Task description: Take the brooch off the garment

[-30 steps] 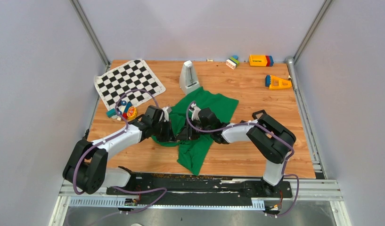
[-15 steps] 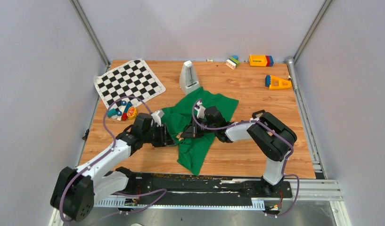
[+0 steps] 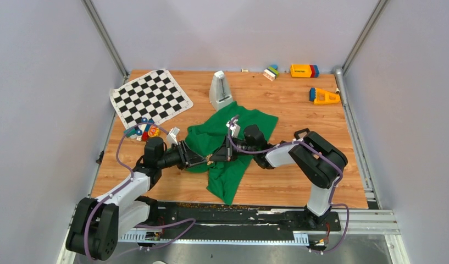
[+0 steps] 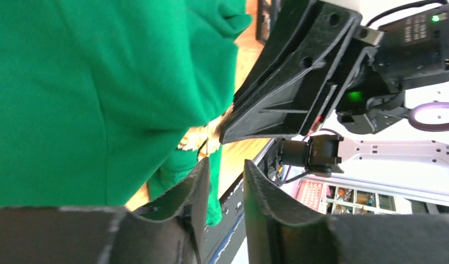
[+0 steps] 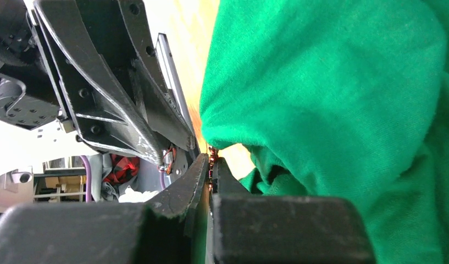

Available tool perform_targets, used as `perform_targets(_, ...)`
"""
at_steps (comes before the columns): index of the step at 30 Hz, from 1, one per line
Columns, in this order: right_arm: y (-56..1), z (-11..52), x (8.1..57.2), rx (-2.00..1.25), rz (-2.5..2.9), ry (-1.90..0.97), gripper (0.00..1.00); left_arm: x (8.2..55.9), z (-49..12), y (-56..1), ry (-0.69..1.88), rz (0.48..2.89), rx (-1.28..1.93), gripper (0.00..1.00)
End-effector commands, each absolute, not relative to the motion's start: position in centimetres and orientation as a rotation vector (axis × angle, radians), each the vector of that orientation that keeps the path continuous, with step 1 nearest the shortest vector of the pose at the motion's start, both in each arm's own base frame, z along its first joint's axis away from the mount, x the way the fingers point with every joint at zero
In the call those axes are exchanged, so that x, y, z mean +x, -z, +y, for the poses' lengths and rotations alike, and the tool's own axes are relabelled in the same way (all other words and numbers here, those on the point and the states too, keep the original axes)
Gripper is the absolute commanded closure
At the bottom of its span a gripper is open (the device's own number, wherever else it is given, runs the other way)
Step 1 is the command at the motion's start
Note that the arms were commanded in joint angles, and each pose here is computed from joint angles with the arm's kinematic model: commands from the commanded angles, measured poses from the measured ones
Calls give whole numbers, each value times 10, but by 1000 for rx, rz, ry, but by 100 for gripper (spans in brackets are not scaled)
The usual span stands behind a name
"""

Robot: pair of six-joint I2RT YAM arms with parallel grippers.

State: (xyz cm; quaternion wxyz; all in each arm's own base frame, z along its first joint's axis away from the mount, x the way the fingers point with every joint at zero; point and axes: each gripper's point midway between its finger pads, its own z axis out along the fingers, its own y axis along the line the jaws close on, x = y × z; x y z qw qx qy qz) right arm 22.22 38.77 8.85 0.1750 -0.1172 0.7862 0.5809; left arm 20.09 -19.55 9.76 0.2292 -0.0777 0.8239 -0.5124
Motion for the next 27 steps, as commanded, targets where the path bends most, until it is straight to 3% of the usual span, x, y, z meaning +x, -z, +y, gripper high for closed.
perform_targets(1,-133,391,218,-415,2043,-1759,100,209,-203,-129,1515,2127,-147,61)
perform_targets(4,-137,391,215,-420,2026,-1790,100,212,-200,-128,1460,2137,-148,55)
perform_targets(14,-146,385,212,-409,1994,-1810,100,211,-193,-117,1398,2168,-202,58)
perform_targets(21,-153,383,206,-404,1977,-1882,100,213,-196,-114,1423,2155,-186,50)
perform_targets(27,-156,381,205,-403,1967,-1905,100,215,-200,-114,1463,2130,-166,65)
